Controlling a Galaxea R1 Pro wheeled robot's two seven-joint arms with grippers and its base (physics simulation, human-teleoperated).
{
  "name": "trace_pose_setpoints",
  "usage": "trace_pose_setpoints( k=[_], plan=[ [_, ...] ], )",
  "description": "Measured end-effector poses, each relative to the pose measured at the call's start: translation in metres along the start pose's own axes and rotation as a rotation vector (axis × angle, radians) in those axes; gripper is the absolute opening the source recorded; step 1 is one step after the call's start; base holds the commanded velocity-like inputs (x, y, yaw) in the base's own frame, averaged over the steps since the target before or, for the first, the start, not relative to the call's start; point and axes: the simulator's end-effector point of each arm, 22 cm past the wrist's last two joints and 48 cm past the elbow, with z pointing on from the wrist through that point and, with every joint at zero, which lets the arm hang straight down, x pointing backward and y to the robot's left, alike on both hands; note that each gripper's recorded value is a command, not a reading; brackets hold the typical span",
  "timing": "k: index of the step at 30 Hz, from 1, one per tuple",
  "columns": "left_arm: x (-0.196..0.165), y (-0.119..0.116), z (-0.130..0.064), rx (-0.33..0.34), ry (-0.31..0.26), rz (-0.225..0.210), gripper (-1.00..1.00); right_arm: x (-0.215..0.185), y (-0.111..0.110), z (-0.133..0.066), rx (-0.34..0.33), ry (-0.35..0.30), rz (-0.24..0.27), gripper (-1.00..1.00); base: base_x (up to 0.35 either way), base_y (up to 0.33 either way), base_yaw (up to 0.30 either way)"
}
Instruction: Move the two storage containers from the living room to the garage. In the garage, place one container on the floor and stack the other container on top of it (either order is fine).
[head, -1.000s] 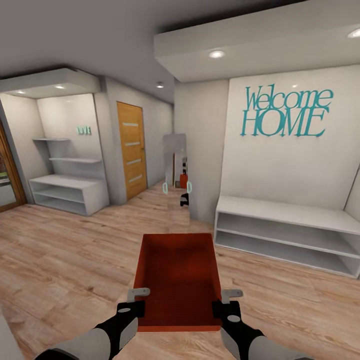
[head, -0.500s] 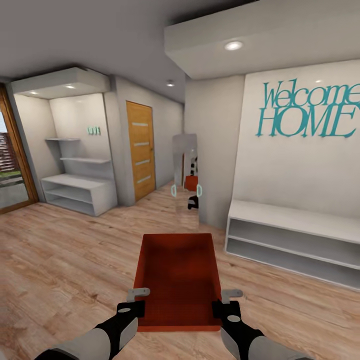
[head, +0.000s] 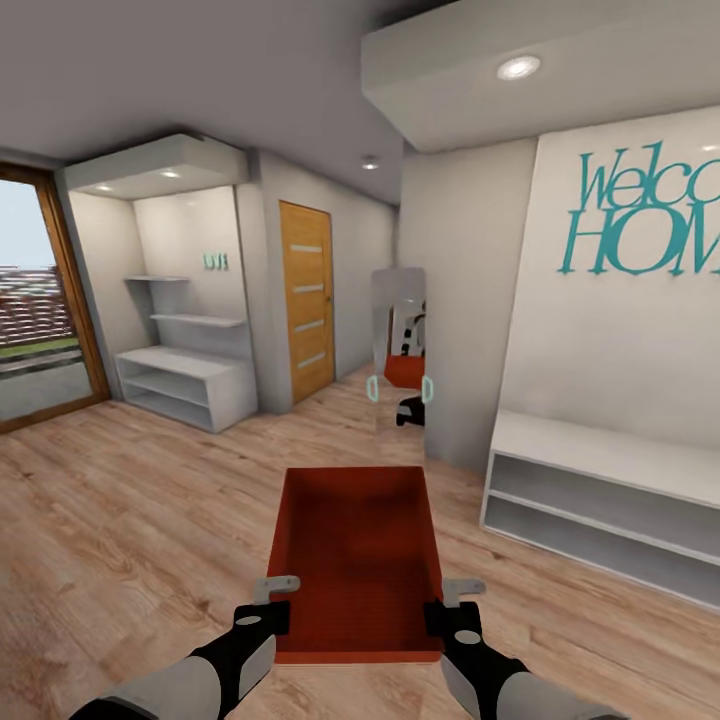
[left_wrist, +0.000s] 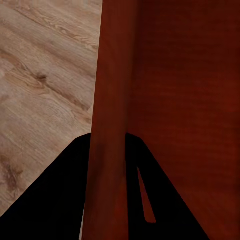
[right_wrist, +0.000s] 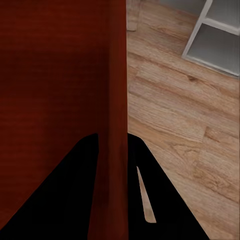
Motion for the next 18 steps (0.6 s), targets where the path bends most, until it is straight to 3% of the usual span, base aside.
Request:
trace_pose_setpoints(
  k=[9,18],
  plan=[
    [-0.0001,0.0,0.0,0.0,0.0,0.0,-1.0,-0.0002,0.0,0.0,0.0,0.0,0.0,-1.0,0.322,0.0,0.01],
    [0.0002,0.0001,0.0,0.0,0.0,0.0,-1.0,0.0002,0.0001,-0.0001,0.0,0.0,-0.001,-1.0,0.322,0.0,0.24]
  ],
)
